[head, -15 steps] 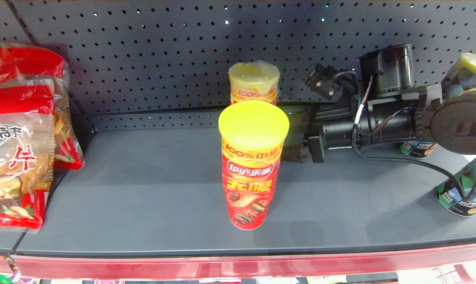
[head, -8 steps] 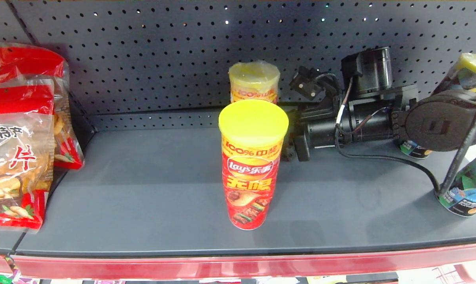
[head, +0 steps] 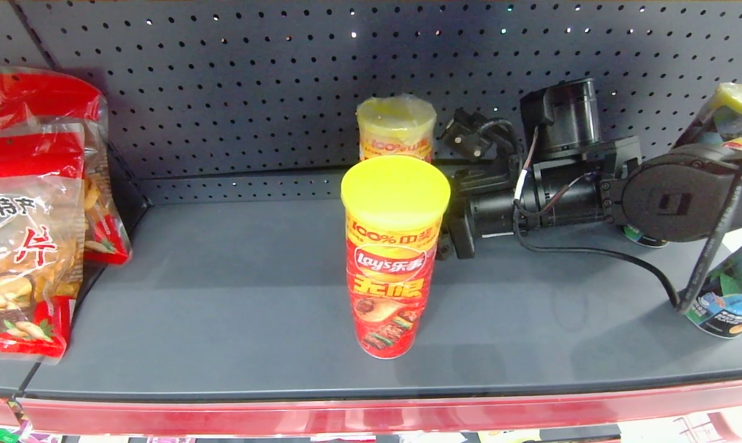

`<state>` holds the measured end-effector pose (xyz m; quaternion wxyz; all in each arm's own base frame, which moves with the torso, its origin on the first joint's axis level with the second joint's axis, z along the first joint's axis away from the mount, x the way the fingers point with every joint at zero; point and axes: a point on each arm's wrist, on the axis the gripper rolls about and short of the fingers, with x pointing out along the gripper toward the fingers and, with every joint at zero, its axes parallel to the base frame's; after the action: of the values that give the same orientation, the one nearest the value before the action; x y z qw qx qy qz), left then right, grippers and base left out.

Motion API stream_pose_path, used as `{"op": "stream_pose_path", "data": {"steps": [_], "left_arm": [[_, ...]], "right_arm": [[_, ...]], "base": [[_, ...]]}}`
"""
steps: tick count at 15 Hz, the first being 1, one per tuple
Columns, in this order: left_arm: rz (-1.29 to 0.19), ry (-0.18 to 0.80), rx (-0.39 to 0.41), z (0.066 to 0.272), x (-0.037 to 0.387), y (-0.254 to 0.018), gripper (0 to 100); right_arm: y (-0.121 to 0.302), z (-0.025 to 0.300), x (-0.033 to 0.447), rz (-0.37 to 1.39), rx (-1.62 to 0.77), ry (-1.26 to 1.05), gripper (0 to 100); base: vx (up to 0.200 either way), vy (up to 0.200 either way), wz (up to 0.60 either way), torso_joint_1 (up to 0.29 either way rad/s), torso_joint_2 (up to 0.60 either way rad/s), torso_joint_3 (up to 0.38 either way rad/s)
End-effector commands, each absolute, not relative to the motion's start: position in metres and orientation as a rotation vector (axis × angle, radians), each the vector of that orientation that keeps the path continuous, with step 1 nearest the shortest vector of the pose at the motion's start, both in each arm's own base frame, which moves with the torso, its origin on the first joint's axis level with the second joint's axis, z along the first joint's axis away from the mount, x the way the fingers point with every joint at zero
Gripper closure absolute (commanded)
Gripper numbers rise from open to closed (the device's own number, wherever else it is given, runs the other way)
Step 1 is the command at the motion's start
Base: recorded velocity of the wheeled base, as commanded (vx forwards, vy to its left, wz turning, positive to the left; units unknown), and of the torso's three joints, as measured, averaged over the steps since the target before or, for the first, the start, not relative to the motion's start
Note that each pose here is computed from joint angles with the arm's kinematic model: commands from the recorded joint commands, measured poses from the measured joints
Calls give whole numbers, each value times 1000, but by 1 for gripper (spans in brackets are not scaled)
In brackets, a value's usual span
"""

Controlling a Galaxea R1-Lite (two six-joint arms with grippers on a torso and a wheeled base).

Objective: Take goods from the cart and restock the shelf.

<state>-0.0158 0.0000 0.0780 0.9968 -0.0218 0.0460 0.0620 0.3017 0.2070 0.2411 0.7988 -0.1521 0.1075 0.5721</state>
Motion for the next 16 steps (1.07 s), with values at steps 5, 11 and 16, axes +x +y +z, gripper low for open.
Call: {"op": "stream_pose_path", "data": {"steps": [5, 11, 16], "left_arm": [[125, 93, -44, 78, -16, 0, 0], [125, 93, -44, 78, -16, 0, 0], [125, 94, -44, 78, -16, 0, 0]], "right_arm": [[208, 241, 300, 1234, -328, 229, 0], [211, 242, 297, 1244, -330, 229, 0], [215, 239, 292, 1262, -331, 237, 0]], "base": [[0, 0, 0, 0, 0, 0], [0, 0, 0, 0, 0, 0], [0, 0, 0, 0, 0, 0]]}}
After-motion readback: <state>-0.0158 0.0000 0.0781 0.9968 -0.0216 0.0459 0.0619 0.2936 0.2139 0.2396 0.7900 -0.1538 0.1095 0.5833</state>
